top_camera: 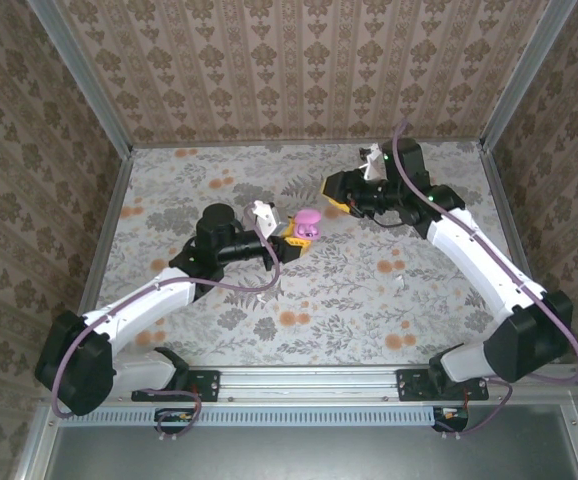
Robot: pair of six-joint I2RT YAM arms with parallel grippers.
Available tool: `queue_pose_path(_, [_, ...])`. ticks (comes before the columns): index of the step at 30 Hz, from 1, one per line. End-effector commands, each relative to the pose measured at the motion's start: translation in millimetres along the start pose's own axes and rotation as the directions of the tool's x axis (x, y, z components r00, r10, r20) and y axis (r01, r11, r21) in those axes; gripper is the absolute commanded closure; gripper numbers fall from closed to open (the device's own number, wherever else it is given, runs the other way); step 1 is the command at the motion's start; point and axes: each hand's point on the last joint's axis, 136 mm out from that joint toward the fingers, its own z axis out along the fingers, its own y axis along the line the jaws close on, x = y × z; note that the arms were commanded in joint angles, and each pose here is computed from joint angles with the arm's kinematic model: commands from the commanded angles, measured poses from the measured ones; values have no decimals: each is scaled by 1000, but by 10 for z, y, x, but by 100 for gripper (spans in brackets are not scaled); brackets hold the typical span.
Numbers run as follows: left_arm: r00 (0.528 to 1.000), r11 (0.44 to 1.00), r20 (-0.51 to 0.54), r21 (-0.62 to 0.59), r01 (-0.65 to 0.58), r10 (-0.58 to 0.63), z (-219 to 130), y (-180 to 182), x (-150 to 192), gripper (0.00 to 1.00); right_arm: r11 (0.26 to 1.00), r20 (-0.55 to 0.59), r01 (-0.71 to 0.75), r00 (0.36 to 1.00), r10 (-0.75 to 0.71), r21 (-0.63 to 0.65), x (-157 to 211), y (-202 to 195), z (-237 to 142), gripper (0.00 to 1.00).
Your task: Insert wireless bluetooth earbuds into charging case
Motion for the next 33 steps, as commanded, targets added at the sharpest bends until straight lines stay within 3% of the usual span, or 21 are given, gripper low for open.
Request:
queue_pose_path(1, [997, 998, 49, 10, -63, 63, -29, -54, -250, 65, 998, -65, 0, 998, -4, -56, 70, 157, 39, 54])
queue_pose_path(14, [995, 997, 65, -35, -68, 70, -33, 21, -294, 65, 999, -173, 13, 985, -22, -51, 369, 57, 133, 53])
queue_pose_path(33, [992, 993, 108, -103, -50, 61, -66, 126, -397, 65, 995, -162, 11, 986, -27, -99, 527, 50, 1, 52])
